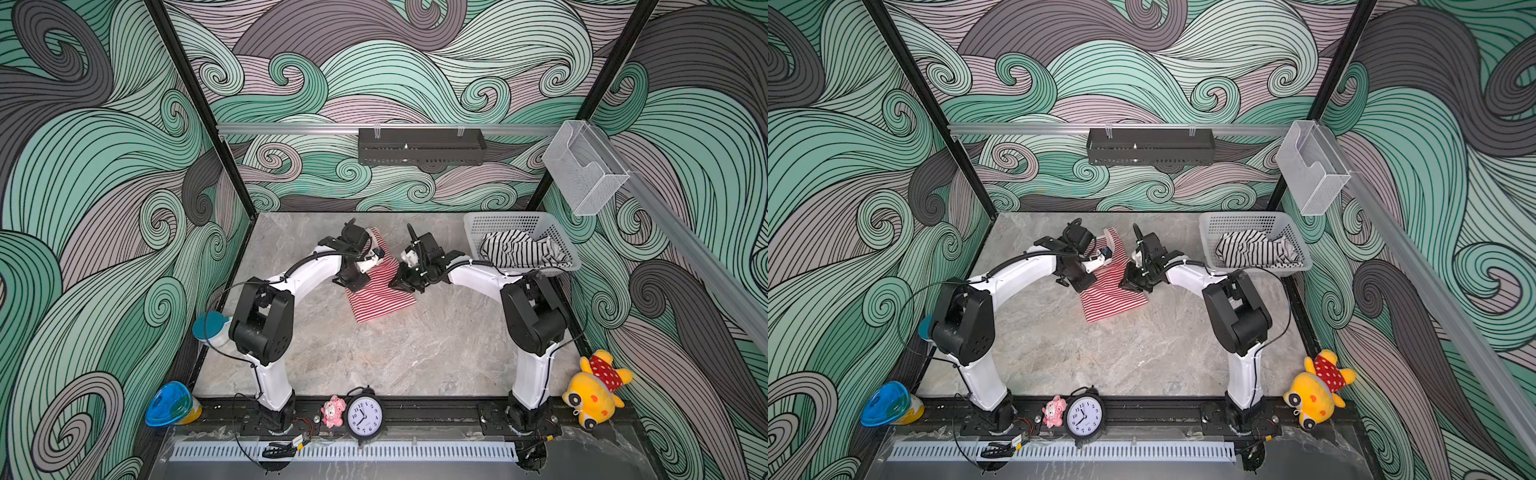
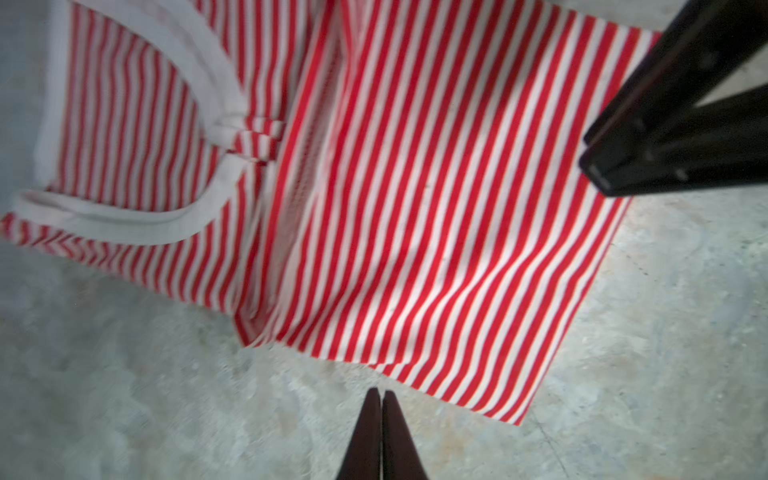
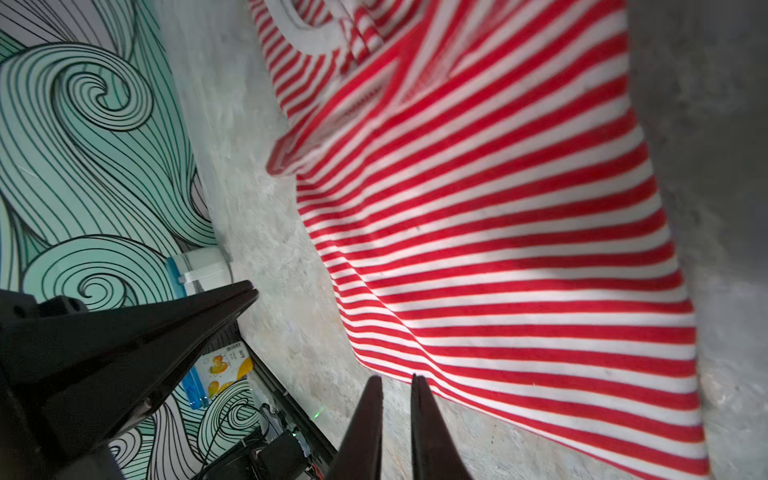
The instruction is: Fold and stack the tank tops
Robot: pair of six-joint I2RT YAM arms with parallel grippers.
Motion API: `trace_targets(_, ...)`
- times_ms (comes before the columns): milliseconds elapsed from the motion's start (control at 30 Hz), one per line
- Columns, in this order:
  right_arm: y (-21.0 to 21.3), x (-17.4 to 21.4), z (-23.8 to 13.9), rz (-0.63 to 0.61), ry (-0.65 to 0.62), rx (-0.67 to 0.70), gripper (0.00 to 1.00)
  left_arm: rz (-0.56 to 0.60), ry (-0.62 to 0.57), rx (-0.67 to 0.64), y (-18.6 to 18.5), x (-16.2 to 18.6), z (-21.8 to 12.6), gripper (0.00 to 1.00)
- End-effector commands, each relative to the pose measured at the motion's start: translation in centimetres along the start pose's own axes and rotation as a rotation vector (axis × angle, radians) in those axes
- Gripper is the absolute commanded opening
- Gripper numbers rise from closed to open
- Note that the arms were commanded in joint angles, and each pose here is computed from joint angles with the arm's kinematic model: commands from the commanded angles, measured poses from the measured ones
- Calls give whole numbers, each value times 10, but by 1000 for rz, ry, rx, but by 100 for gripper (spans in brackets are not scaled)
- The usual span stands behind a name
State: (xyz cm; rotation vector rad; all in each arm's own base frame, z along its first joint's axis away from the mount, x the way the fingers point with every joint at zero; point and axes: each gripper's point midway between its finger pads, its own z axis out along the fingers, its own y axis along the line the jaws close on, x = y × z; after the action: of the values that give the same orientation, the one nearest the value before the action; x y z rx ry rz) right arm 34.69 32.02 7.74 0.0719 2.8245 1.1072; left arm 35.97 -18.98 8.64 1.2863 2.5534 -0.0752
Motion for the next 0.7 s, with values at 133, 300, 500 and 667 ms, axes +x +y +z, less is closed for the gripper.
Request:
trace_targets(133,-10,15,-14,-3,-44,21,13,-11,-7,141,-13,-30,23,8)
trace_targets(300,-16,24,-16,10,-50,24,13,-21,15,105,4,-43,45,9)
trace_targets(500,-17,27,-15,21,-56,10,13,-39,8,75,24,-55,59,9)
trace_targets(667,-15,34,-2,24,-37,-2,13,-33,-2,54,36,-61,65,8)
